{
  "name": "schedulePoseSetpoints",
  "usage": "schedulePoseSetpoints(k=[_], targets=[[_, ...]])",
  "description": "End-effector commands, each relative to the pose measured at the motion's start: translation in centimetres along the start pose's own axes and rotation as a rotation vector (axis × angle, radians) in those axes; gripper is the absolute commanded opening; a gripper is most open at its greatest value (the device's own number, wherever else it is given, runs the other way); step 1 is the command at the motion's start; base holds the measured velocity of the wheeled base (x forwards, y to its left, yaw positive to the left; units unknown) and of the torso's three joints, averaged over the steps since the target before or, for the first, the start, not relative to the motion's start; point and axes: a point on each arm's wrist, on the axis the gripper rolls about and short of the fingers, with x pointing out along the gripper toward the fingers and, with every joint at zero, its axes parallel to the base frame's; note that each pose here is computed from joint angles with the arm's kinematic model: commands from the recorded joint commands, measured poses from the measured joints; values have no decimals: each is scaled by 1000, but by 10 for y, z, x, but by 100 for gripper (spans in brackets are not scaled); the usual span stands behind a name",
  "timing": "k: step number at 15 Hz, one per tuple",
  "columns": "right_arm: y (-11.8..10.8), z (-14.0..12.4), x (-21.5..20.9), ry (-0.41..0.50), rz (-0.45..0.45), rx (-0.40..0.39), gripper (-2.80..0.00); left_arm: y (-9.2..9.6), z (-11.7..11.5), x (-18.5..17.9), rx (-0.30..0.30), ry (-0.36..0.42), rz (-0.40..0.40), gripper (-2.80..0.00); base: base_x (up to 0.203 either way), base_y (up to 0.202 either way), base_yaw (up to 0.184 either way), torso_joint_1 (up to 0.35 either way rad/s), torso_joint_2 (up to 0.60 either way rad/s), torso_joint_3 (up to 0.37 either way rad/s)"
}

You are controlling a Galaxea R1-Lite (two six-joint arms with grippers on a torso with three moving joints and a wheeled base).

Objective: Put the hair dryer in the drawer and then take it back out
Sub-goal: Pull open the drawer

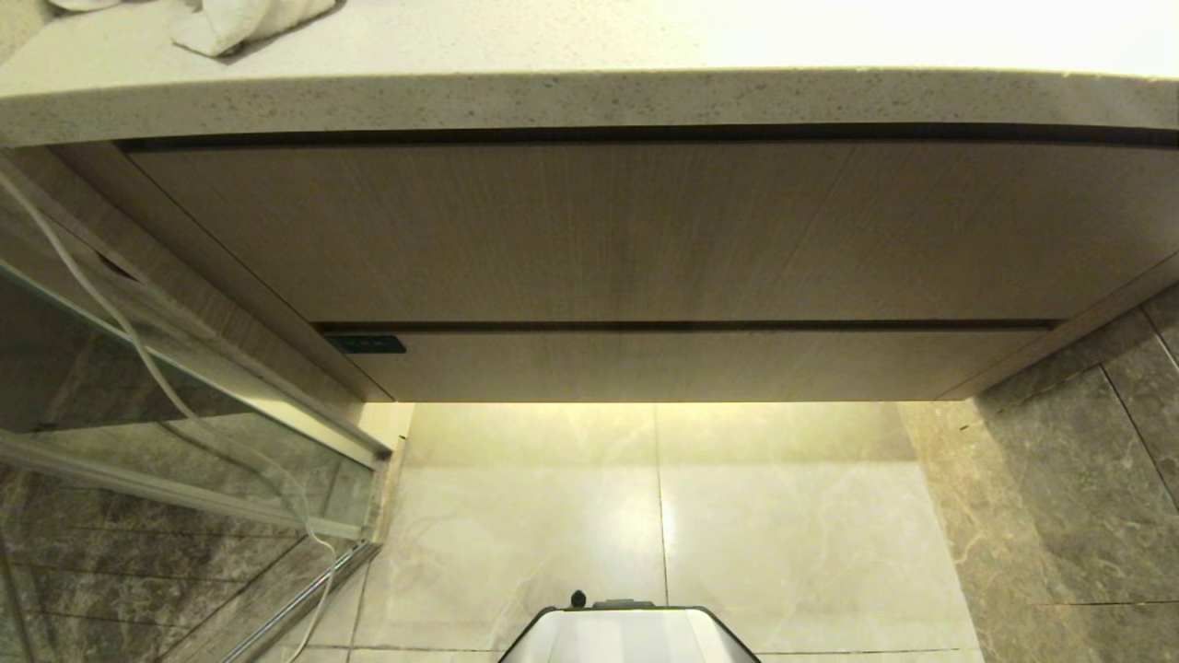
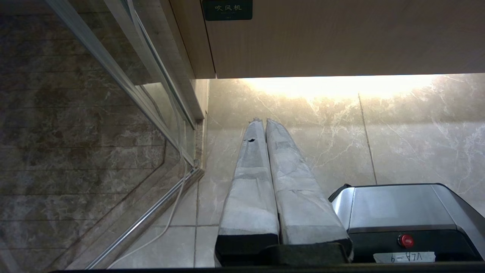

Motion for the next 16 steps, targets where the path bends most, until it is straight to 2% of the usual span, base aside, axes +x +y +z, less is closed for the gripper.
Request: schedulePoseSetpoints(k=[1,16], targets=[[0,-4,-7,-88,4,14,-280,0,0,0,0,-2,0,-280,0,0,0,0,0,0],[0,-4,-7,-87,4,16,-280,0,0,0,0,-1,0,-280,0,0,0,0,0,0]])
